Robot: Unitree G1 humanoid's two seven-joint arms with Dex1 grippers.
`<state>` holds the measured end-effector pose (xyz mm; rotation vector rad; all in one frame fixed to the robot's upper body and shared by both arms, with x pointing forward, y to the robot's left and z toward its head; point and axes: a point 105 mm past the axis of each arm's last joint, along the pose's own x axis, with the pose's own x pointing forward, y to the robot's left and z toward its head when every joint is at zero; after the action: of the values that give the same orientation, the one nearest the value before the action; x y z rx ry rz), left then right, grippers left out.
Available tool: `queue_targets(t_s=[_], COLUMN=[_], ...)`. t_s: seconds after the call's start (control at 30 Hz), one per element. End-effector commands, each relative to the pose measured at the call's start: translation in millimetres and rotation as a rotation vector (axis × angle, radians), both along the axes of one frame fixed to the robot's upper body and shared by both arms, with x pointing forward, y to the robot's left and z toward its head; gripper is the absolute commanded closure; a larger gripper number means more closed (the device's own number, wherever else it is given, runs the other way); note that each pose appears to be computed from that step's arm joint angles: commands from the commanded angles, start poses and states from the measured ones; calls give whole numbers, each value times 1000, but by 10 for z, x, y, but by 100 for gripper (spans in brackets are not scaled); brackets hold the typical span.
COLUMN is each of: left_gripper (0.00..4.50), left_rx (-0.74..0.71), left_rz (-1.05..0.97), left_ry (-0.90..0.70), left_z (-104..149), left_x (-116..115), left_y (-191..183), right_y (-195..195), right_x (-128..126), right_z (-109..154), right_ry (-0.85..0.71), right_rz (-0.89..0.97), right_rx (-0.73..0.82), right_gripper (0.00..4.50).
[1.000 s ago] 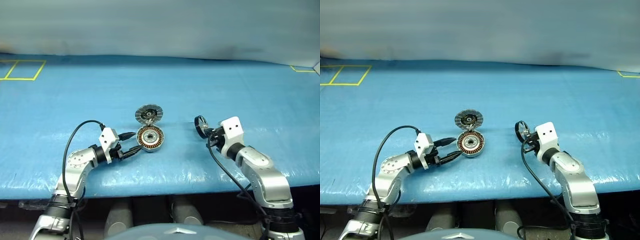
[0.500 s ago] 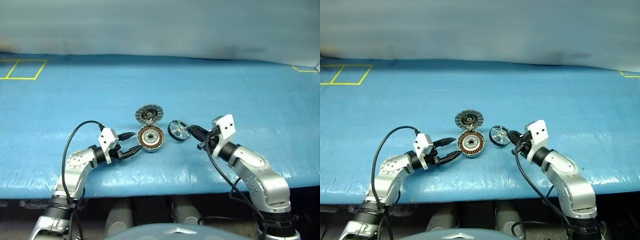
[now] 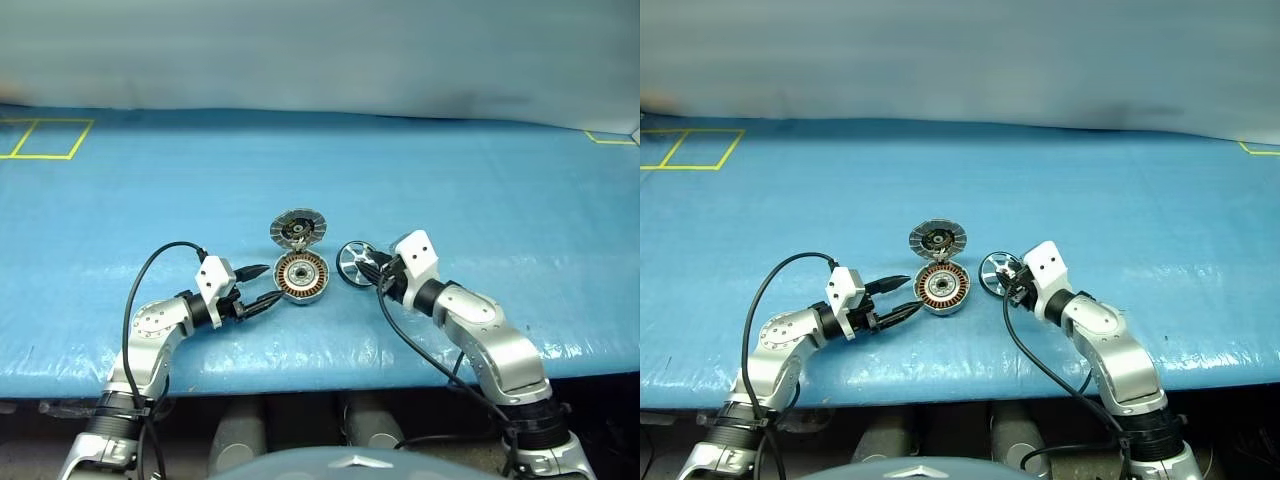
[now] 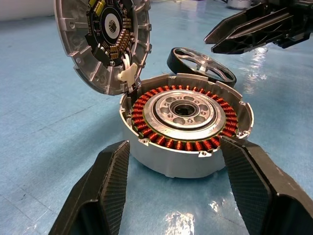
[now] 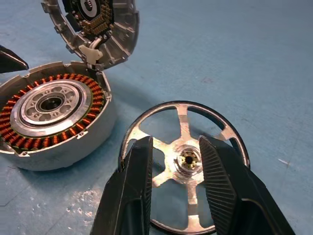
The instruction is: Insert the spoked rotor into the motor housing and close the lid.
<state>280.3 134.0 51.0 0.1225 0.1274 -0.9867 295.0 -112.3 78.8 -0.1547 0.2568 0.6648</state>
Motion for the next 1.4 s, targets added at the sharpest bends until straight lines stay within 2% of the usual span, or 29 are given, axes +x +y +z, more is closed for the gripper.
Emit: queue_targets(t_s=[0.03,0.5,0.6,0.73,1.1,1.27,1.4], left_gripper=[133,133,133,133,133,133,133], left_rx=[17,20,20,25,29,31,31], left_rz=[13,13,13,14,14,14,14], left_ry=[-16,-15,-15,-16,-20,-18,-18], left_z=[28,15,16,14,16,12,11], left_x=[-15,-3,0,2,2,-6,-8], left_y=[38,28,28,31,35,37,36], right_y=[10,-62,-84,-59,-76,5,-34], right_x=[-6,-44,-24,-12,-21,-52,-22], right_z=[13,-155,-155,-46,-132,90,250], right_ry=[-20,37,49,57,114,49,-20], right_rz=[10,-25,-53,-56,-65,-13,-12], right_rx=[-14,-71,-45,69,59,173,191], right_gripper=[289,289,289,289,289,289,289])
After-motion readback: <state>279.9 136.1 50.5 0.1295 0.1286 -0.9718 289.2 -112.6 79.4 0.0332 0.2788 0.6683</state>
